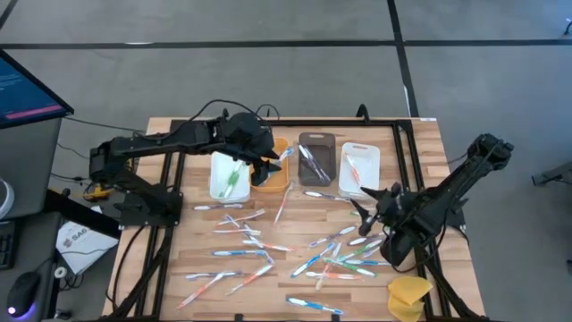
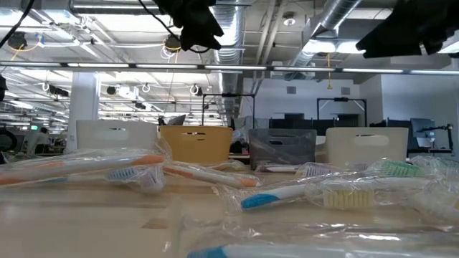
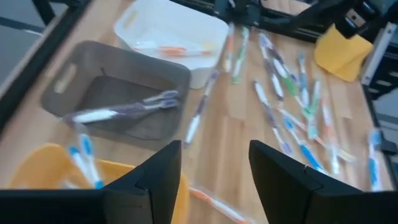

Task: Pick & Place Toothbrushes
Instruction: Put the middle green toothbrush into the left white bin

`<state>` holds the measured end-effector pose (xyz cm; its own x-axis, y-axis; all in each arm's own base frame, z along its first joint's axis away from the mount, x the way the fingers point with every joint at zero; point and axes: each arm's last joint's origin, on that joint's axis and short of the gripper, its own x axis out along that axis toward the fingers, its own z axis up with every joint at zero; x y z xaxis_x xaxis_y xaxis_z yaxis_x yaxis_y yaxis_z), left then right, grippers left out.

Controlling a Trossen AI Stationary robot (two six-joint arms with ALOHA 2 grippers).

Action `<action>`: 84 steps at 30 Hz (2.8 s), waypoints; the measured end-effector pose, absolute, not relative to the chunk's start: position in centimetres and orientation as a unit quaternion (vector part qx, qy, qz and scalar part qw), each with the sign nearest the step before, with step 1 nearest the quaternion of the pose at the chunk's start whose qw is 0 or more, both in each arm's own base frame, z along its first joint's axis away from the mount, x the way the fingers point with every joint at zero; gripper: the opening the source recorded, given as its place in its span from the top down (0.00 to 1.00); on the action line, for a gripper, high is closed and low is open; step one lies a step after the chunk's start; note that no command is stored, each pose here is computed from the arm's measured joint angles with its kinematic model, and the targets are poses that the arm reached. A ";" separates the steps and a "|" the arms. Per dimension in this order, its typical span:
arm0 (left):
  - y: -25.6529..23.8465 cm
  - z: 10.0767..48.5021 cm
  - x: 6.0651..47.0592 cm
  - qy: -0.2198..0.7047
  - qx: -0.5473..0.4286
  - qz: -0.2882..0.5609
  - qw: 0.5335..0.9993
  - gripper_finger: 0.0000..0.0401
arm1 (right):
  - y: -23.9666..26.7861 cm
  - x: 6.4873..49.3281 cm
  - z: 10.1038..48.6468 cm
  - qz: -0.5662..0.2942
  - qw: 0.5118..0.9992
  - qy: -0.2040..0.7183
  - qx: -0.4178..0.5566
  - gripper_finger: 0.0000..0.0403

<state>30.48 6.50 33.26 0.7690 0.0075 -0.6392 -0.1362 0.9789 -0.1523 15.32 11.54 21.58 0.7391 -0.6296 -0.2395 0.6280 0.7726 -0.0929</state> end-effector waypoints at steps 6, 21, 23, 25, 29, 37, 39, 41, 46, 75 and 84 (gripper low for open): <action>2.9 33.1 30.9 0.350 -0.092 -0.010 0.932 0.55 | 12.6 16.3 23.5 -0.268 0.937 0.225 -0.017 0.46; -5.9 32.6 30.6 0.351 -0.102 -0.120 0.923 0.55 | 13.6 17.6 26.5 -0.130 0.932 0.339 -0.005 0.51; -7.3 32.2 30.3 0.353 -0.099 -0.124 0.922 0.55 | 13.4 18.1 27.3 -0.112 0.932 0.346 -0.009 0.52; -8.6 31.8 30.1 0.351 -0.086 -0.126 0.924 0.55 | 13.3 18.5 28.0 -0.097 0.932 0.349 -0.004 0.53; -11.0 30.7 29.4 0.341 -0.068 -0.147 0.926 0.55 | 12.8 19.5 29.6 -0.062 0.928 0.364 0.042 0.55; -15.2 29.6 27.9 0.309 -0.053 -0.217 0.924 0.55 | 11.4 19.5 29.3 -0.056 0.898 0.430 0.069 0.55; -16.0 29.6 27.6 0.302 -0.051 -0.232 0.923 0.55 | 10.9 19.3 29.0 -0.077 0.884 0.454 0.081 0.55; -16.6 29.6 27.3 0.297 -0.047 -0.239 0.923 0.55 | 10.3 19.0 28.8 -0.100 0.871 0.474 0.084 0.56; -17.9 30.0 26.7 0.267 -0.022 -0.235 0.935 0.55 | 9.1 18.4 28.3 -0.132 0.845 0.515 0.058 0.57; -21.5 30.1 24.6 0.194 -0.015 -0.292 0.936 0.55 | 7.2 23.2 21.5 -0.175 0.692 0.698 0.061 0.60; -21.5 30.1 24.6 0.196 -0.013 -0.294 0.935 0.55 | 7.1 23.7 20.5 -0.169 0.690 0.701 0.062 0.68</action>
<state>24.56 -21.47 30.10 0.7506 -0.5554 -0.3580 0.5450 0.8267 -0.1399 23.72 7.11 20.54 -0.0403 -0.1462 -0.9884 0.3209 0.9349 -0.1514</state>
